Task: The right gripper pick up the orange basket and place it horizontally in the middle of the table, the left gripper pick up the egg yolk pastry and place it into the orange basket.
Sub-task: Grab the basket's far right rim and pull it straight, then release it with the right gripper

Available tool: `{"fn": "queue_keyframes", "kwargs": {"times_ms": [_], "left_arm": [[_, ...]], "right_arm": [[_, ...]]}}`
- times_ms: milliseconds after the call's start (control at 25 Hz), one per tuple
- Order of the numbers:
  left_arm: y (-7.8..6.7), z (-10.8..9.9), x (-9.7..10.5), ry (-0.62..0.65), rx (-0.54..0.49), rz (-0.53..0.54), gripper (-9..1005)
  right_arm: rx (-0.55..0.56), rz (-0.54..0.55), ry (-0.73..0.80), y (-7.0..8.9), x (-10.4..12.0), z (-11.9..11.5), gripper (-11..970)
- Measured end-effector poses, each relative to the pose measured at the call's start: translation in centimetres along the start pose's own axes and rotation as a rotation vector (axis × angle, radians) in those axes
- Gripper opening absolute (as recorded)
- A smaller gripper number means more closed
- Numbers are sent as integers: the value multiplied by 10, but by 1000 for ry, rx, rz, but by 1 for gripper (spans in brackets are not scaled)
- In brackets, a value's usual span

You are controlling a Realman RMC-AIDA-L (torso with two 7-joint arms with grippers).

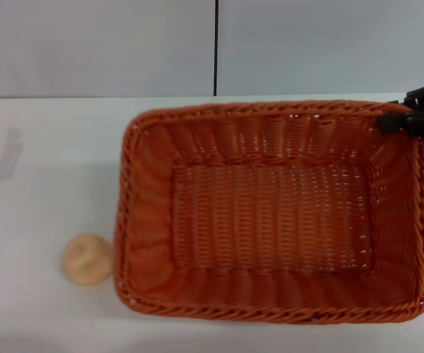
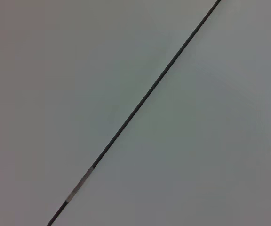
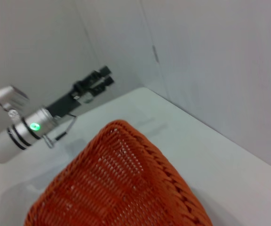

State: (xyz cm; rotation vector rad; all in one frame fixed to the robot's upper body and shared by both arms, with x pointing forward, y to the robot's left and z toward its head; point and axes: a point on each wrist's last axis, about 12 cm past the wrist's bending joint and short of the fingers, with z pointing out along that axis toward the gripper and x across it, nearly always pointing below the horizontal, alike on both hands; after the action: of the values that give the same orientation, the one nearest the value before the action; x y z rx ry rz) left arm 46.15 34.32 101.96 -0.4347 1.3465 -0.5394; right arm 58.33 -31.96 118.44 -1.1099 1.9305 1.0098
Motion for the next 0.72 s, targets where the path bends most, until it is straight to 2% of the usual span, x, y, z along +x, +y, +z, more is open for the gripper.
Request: {"fn": "queue_keyframes", "kwargs": {"times_ms": [320,720], "left_arm": [[1,0,0,1,-2,-11,810],[0,2,1,7,-3,-12,807]], "right_arm": [[23,24,44,-5,12,5,180],[32,1,78,-9,10,18,181]]}}
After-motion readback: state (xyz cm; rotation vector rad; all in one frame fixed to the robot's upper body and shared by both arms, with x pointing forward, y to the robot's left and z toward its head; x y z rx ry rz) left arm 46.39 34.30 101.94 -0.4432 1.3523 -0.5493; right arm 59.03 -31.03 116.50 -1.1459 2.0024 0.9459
